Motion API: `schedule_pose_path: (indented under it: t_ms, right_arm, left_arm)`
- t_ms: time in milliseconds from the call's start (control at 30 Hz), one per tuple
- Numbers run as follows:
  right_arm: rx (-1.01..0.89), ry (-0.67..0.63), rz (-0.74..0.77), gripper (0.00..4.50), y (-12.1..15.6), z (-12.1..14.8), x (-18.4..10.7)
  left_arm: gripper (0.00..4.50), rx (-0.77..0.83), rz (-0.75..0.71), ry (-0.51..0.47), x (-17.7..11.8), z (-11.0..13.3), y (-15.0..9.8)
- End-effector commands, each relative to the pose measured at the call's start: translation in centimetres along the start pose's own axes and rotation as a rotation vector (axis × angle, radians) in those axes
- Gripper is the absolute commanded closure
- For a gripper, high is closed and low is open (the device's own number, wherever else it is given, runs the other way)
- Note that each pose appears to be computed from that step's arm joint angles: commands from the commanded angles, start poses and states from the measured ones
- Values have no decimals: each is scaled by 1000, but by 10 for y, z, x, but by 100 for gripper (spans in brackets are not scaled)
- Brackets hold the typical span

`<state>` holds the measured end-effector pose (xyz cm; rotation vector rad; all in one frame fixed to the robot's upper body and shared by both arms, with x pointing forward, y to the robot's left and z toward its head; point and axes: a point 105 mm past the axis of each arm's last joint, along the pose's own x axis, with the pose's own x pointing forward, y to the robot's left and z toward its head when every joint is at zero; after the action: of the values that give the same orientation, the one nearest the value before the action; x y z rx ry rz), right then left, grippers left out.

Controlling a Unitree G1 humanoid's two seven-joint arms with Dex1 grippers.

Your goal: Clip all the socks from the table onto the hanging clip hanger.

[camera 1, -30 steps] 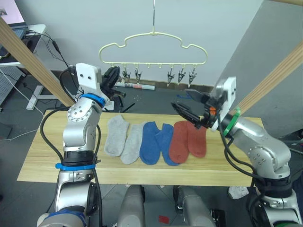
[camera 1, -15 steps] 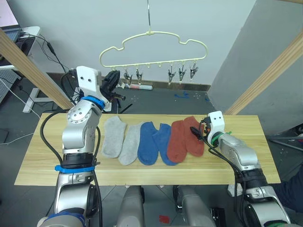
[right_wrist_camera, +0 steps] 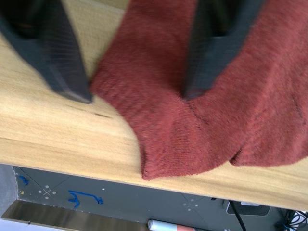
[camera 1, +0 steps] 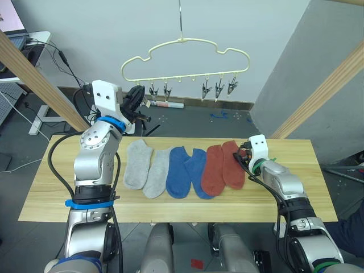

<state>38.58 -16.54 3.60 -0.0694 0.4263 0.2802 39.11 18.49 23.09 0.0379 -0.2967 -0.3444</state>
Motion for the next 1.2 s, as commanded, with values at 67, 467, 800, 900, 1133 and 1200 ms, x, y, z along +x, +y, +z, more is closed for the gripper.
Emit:
schedule_pose_path:
  t_ms: [67, 467, 800, 900, 1133, 1200]
  right_arm:
    - [-64, 16, 47, 348, 9, -11, -4]
    - [-101, -213, 261, 448, 26, 49, -56]
    - [428, -256, 925, 448, 128, 120, -122]
    - [514, -247, 977, 448, 138, 129, -123]
    - [656, -258, 1053, 448, 158, 151, -121]
    - [670, -253, 1059, 448, 162, 153, -119]
  left_arm:
    - [450, 24, 0, -39, -3, 13, 1]
    - [450, -440, -44, 56, -4, -2, -3]
    - [450, -1080, -239, 62, -27, 15, -15]
    - [450, -1137, -274, 50, -28, 22, -21]
    - [450, -1190, -364, 54, -32, 36, -38]
    - [450, -1197, -372, 56, -33, 38, -40]
